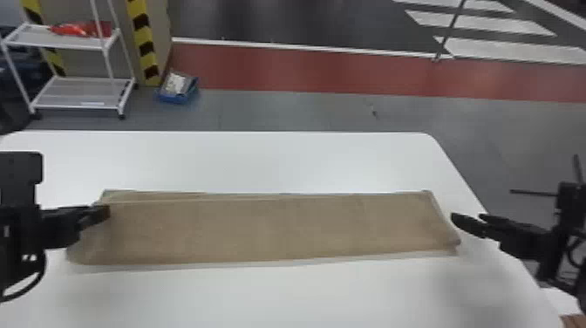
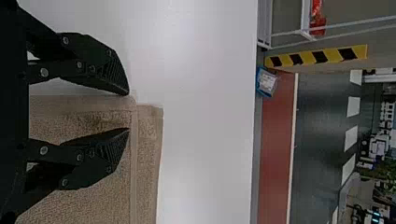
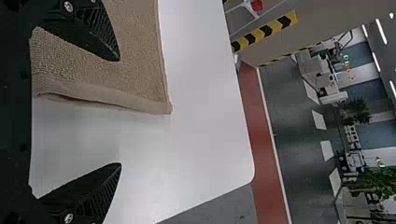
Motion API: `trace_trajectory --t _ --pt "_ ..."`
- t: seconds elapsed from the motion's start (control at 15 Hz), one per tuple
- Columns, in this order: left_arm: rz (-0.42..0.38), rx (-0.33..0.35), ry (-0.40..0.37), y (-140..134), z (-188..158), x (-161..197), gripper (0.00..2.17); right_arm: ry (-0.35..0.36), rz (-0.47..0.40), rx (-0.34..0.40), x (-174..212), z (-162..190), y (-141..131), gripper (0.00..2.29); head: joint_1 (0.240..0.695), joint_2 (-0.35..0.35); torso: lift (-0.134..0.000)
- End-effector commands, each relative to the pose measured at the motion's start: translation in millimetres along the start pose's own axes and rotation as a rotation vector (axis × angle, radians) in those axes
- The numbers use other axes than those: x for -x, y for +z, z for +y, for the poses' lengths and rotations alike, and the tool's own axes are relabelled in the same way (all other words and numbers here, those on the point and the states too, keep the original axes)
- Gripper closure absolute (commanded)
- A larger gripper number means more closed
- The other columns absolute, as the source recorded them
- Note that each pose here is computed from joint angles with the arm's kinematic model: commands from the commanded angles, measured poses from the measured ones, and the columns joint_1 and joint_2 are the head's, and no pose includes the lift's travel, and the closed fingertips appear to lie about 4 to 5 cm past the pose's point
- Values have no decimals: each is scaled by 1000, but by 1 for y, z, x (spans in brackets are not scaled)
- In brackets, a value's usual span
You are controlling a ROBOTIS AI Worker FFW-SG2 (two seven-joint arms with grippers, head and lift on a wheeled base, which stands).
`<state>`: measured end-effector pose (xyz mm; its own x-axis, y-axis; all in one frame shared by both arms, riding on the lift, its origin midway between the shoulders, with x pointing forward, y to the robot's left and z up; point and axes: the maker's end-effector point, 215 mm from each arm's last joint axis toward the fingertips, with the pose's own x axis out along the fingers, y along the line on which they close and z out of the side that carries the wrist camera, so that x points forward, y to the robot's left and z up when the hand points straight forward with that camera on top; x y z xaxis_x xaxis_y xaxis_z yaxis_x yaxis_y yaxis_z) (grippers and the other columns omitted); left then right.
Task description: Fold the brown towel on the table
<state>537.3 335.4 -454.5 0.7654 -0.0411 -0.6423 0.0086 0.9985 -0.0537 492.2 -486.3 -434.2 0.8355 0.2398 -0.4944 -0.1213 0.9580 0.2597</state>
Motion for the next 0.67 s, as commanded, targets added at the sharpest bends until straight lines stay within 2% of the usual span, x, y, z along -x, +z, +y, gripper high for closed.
trace_trajectory --t 0.0,0.07,0.33,0.4,0.53,0.6 --pt "18 4 2 -5 1 0 856 -2 -6 -1 1 -2 2 90 695 -160 -118" --pt "16 5 4 -4 1 1 913 0 -7 -1 0 0 3 90 695 -162 -118" --pt "15 14 2 -3 3 2 920 1 -8 4 -2 1 4 93 695 -161 -118" --pt "13 14 9 -3 5 3 1069 1 -7 4 -2 1 4 93 695 -160 -118" --pt "-1 9 15 3 5 6 1089 1 -7 8 -3 2 4 93 695 -157 -118" --pt "-16 4 17 6 4 8 1204 1 -7 8 -3 2 4 93 695 -155 -118"
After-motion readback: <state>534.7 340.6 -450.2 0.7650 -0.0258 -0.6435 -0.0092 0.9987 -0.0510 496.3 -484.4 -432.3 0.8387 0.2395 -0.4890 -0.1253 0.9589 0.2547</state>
